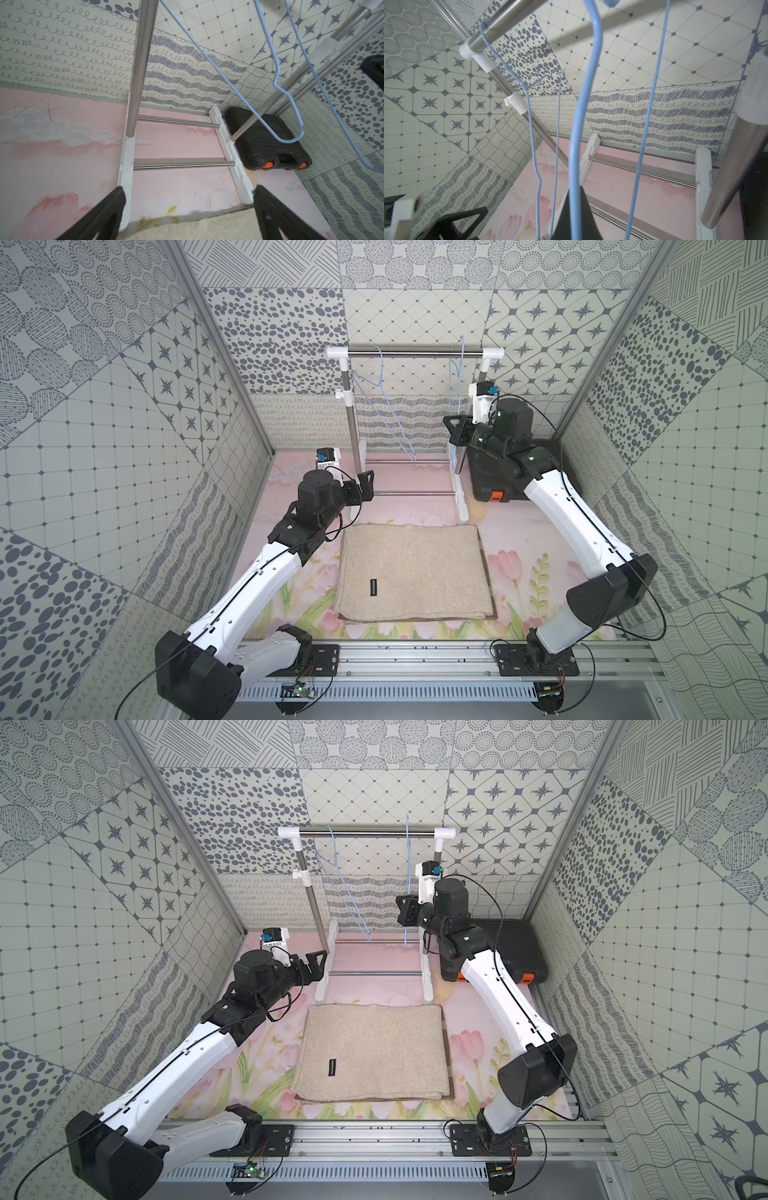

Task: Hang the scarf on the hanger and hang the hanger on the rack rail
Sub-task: Pick up the hanger from the clothesline, then place the hanger at the center of the board.

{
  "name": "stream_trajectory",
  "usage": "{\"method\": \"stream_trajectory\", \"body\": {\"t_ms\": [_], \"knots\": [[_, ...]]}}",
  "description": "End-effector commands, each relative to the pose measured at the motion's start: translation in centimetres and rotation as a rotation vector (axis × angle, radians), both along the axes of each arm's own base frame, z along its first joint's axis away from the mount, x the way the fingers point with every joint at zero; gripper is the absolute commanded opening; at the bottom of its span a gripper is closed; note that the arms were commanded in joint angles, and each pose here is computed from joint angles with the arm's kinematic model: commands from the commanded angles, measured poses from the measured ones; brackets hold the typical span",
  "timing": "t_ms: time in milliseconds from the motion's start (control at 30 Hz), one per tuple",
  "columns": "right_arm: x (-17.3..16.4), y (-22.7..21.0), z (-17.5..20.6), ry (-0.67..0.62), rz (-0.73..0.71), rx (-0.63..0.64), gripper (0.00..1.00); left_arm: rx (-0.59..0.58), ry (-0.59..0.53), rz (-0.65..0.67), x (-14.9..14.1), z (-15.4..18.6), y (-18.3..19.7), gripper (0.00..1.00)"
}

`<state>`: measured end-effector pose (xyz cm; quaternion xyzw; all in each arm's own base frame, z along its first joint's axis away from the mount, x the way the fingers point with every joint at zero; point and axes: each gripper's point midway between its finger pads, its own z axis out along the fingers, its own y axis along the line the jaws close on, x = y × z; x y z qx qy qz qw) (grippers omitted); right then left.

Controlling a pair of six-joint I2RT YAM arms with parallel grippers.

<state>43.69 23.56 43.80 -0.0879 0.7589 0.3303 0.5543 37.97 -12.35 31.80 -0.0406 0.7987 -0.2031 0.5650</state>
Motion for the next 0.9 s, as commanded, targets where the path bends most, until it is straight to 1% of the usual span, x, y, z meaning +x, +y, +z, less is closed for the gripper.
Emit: {"method": "stream_trajectory", "body": {"t_ms": [0,100,167,233,300,400,467,533,633,867], "knots": [[-2.7,-0.6,0.1,0.017,0.023,-0.028,0.00,-0.030,-0.037,-0.095,-0.6,2.2,-1.7,0.98],[-5.3,-1.1,-2.8,0.117,0.048,-0.052,0.00,-0.053,-0.036,-0.138,-1.1,3.1,-2.6,0.99],[-7.8,-0.9,-5.9,0.210,0.075,-0.104,0.00,-0.090,-0.028,-0.185,-1.4,3.9,-3.4,0.99],[-10.9,-0.7,-9.5,0.289,0.101,-0.180,0.00,-0.113,-0.006,-0.225,-1.9,4.3,-4.5,0.99],[-13.8,-0.4,-14.0,0.371,0.117,-0.272,0.00,-0.138,0.016,-0.257,-2.2,4.3,-5.6,0.98],[-17.5,0.6,-19.6,0.441,0.142,-0.406,0.00,-0.164,0.062,-0.291,-2.8,3.0,-7.0,0.98],[-18.5,1.7,-22.5,0.483,0.163,-0.455,0.00,-0.199,0.094,-0.295,-2.8,1.5,-7.5,0.98],[-18.6,2.8,-25.1,0.499,0.156,-0.505,0.00,-0.227,0.135,-0.297,-3.0,-0.3,-7.7,0.98],[-18.4,4.4,-28.6,0.516,0.136,-0.545,0.00,-0.250,0.206,-0.312,-3.6,-3.7,-8.1,0.98],[-19.6,8.7,-34.5,0.526,0.134,-0.678,0.00,-0.317,0.352,-0.326,-6.2,-10.6,-8.2,0.98]]}}
